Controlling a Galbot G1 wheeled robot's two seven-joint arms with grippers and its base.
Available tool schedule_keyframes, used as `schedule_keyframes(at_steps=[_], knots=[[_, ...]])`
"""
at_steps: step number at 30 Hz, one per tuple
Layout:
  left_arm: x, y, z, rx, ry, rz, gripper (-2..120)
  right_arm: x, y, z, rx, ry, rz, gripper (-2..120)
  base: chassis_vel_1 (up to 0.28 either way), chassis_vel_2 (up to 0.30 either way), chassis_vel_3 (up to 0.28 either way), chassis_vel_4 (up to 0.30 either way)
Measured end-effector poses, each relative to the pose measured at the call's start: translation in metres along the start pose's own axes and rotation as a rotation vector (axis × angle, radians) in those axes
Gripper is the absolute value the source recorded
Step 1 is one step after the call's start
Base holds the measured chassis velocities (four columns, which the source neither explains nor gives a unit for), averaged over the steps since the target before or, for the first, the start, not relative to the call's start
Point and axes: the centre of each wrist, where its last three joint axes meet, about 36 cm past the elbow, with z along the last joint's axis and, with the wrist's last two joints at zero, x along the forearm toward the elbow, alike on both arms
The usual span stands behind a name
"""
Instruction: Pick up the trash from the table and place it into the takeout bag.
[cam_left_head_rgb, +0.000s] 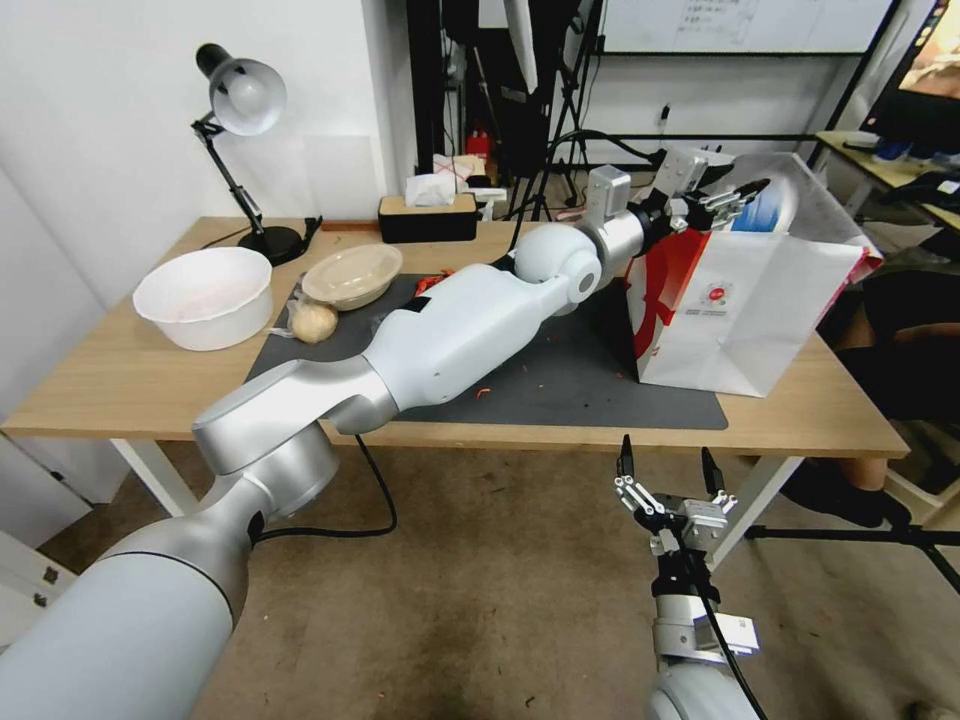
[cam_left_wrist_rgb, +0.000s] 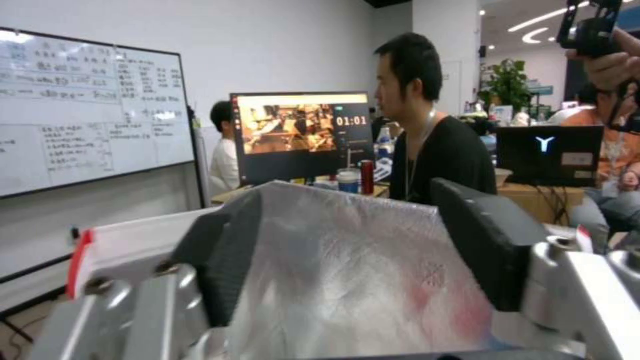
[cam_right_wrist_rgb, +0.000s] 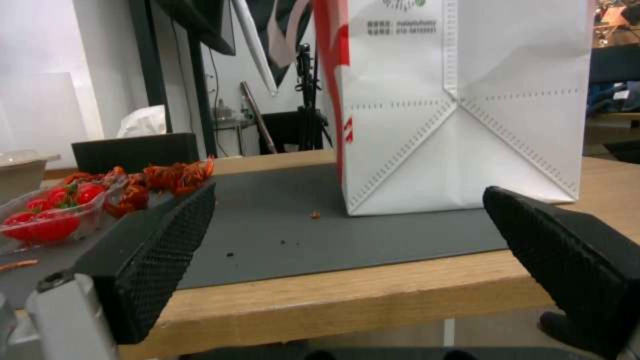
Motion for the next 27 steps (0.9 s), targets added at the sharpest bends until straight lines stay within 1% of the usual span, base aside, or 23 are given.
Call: schedule_keyframes(at_steps=[1, 3, 4, 5, 6, 8, 9, 11, 12, 15, 16, 18, 19, 20, 23, 24, 27], knots=[[0.0, 0.0, 0.0, 0.0, 0.0, 0.0, 63, 0.0, 0.0, 0.0, 0.0, 0.0, 0.0, 100, 0.0, 0.0, 0.0, 0.0], [0.001, 0.001, 0.0, -0.002, 0.001, -0.004, 74, 0.0, 0.0, 0.0, 0.0, 0.0, 0.0, 100, 0.0, 0.0, 0.0, 0.0], [0.001, 0.001, 0.0, -0.002, 0.001, -0.004, 74, 0.0, 0.0, 0.0, 0.0, 0.0, 0.0, 100, 0.0, 0.0, 0.0, 0.0], [0.002, 0.002, 0.0, -0.003, 0.002, -0.006, 81, 0.0, 0.0, 0.0, 0.0, -0.001, 0.0, 100, 0.0, 0.0, 0.0, 0.0], [0.003, 0.003, -0.001, -0.007, 0.002, -0.011, 91, 0.0, 0.0, 0.0, 0.0, -0.001, 0.0, 100, 0.0, 0.0, 0.0, 0.0], [0.009, 0.006, -0.005, -0.012, -0.006, -0.027, 98, -0.001, 0.0, 0.0, -0.001, -0.003, 0.0, 100, 0.0, 0.0, 0.0, 0.0], [0.009, 0.006, -0.005, -0.012, -0.006, -0.027, 98, -0.001, 0.0, 0.0, -0.001, -0.003, 0.0, 100, 0.0, 0.0, 0.0, 0.0], [0.026, 0.016, -0.011, -0.016, -0.018, -0.054, 100, -0.002, 0.0, 0.0, -0.001, -0.005, -0.001, 100, 0.0, 0.0, 0.0, 0.0], [0.026, 0.016, -0.011, -0.016, -0.018, -0.054, 100, -0.002, 0.0, 0.0, -0.001, -0.005, -0.001, 100, 0.0, 0.0, 0.0, 0.0], [0.057, 0.038, -0.019, -0.009, -0.037, -0.103, 100, -0.003, 0.001, 0.0, -0.002, -0.003, -0.002, 100, 0.0, 0.0, 0.0, 0.0], [0.057, 0.038, -0.019, -0.009, -0.037, -0.103, 100, -0.003, 0.001, 0.0, -0.002, -0.003, -0.002, 100, 0.0, 0.0, 0.0, 0.0], [0.1, 0.061, -0.018, -0.008, -0.041, -0.163, 100, -0.003, 0.002, -0.001, -0.001, -0.001, -0.005, 100, 0.0, 0.0, 0.0, 0.0], [0.12, 0.069, -0.015, -0.008, -0.039, -0.188, 100, -0.004, 0.002, -0.001, -0.001, 0.0, -0.007, 100, 0.0, 0.0, 0.0, 0.0], [0.12, 0.069, -0.015, -0.008, -0.039, -0.188, 100, -0.004, 0.002, -0.001, -0.001, 0.0, -0.007, 100, 0.0, 0.0, 0.0, 0.0], [0.16, 0.08, -0.01, -0.008, -0.035, -0.234, 100, -0.004, 0.004, -0.001, -0.002, 0.0, -0.012, 100, 0.0, 0.0, 0.0, 0.0], [0.16, 0.08, -0.01, -0.008, -0.035, -0.234, 100, -0.004, 0.004, -0.001, -0.002, 0.0, -0.012, 100, 0.0, 0.0, 0.0, 0.0], [0.192, 0.084, -0.004, 0.001, -0.035, -0.27, 100, -0.005, 0.007, -0.001, -0.006, 0.002, -0.016, 100, 0.0, 0.0, 0.0, 0.0]])
